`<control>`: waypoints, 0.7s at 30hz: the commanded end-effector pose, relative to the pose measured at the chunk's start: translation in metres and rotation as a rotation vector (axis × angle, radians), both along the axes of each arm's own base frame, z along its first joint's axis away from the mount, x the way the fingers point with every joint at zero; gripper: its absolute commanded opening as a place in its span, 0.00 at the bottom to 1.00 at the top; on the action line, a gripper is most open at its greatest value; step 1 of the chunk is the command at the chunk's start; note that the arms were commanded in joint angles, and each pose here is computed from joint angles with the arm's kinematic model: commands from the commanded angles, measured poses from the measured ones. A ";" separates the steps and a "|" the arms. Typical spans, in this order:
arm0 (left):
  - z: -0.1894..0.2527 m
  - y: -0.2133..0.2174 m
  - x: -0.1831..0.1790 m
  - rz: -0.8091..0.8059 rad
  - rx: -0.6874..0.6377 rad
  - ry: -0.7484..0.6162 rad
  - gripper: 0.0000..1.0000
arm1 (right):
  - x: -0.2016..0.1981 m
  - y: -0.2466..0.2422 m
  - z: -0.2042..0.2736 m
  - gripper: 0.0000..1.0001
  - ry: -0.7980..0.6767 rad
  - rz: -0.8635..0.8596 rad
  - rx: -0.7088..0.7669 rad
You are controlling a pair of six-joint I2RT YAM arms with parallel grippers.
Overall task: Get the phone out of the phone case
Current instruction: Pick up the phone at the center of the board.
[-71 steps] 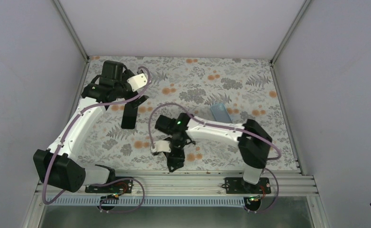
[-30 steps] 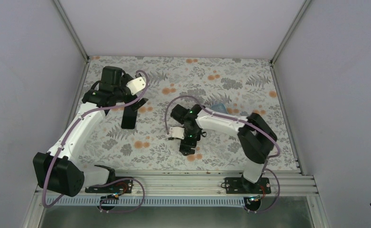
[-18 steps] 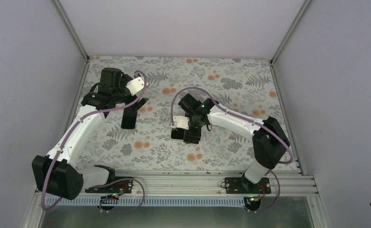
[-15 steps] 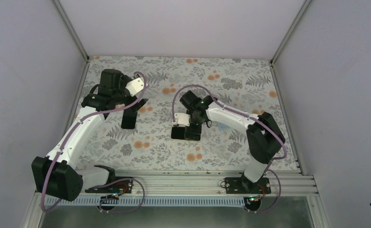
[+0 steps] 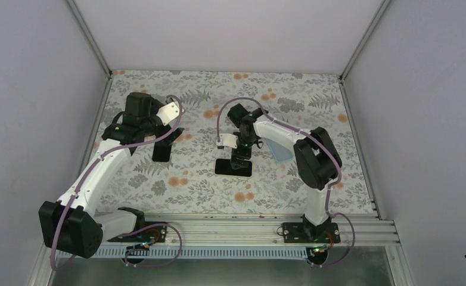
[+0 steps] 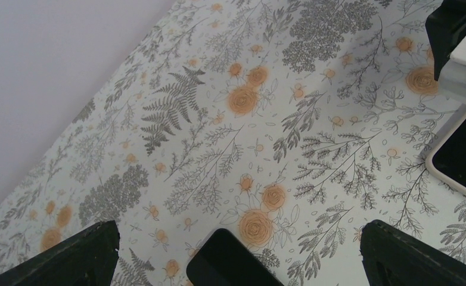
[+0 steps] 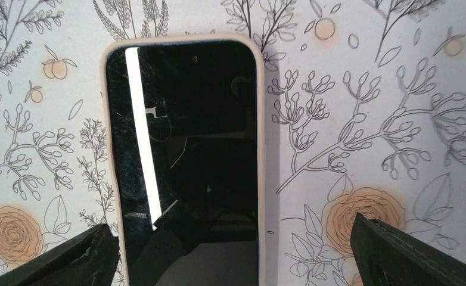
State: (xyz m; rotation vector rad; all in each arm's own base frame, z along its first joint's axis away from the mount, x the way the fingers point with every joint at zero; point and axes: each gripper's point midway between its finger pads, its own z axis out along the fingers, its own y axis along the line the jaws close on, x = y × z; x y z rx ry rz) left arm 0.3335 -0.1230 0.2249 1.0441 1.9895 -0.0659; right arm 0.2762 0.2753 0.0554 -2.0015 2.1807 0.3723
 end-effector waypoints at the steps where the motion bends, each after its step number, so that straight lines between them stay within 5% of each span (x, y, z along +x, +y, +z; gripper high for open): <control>1: 0.002 0.003 0.001 0.016 -0.013 -0.023 1.00 | -0.009 -0.004 -0.014 1.00 0.090 0.021 -0.017; 21: -0.010 -0.002 0.000 0.003 -0.044 0.014 1.00 | -0.032 -0.017 -0.041 1.00 0.118 -0.028 -0.052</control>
